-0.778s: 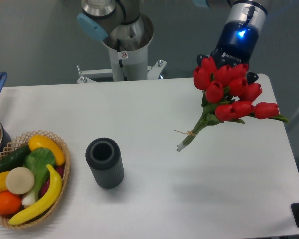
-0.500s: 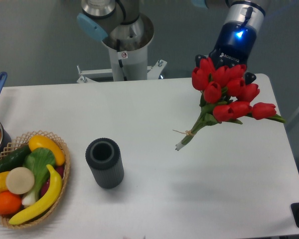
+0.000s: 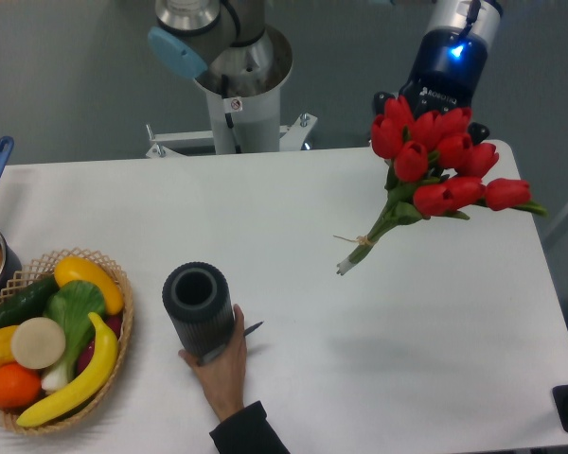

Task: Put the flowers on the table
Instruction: 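Hold the red tulip bouquet by the stems and raise it slightly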

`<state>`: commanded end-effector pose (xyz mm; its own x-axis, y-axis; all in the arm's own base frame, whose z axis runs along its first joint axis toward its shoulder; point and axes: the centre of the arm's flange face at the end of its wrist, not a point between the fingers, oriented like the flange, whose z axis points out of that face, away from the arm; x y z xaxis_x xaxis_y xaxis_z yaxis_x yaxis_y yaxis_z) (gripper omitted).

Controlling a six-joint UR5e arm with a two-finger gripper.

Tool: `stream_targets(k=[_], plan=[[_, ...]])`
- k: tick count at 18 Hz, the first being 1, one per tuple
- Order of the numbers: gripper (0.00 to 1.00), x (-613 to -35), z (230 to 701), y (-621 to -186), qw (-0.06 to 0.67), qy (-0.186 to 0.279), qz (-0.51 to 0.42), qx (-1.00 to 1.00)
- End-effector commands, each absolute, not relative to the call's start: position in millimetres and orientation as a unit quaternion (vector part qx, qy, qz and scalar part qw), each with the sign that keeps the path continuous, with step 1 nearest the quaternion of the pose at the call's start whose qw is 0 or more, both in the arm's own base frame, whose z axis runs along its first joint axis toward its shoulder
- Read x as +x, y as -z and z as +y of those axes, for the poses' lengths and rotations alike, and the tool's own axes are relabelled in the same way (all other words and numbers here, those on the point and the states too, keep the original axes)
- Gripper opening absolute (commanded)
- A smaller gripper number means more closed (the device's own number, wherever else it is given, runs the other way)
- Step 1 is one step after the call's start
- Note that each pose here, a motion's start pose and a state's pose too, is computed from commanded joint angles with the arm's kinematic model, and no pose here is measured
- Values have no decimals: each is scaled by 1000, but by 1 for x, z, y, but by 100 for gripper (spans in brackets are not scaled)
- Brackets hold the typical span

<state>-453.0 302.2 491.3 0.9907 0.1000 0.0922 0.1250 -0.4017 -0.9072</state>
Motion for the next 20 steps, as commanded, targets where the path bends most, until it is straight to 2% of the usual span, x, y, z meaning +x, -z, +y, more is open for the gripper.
stream_targets(k=[7,10,20], plan=[[33,-453,301,-493,533,1,-68,-843],[33,-456,298,-484,480,-31,-83,-873],[33,-457,296,-454,352,-82,-111,-926]])
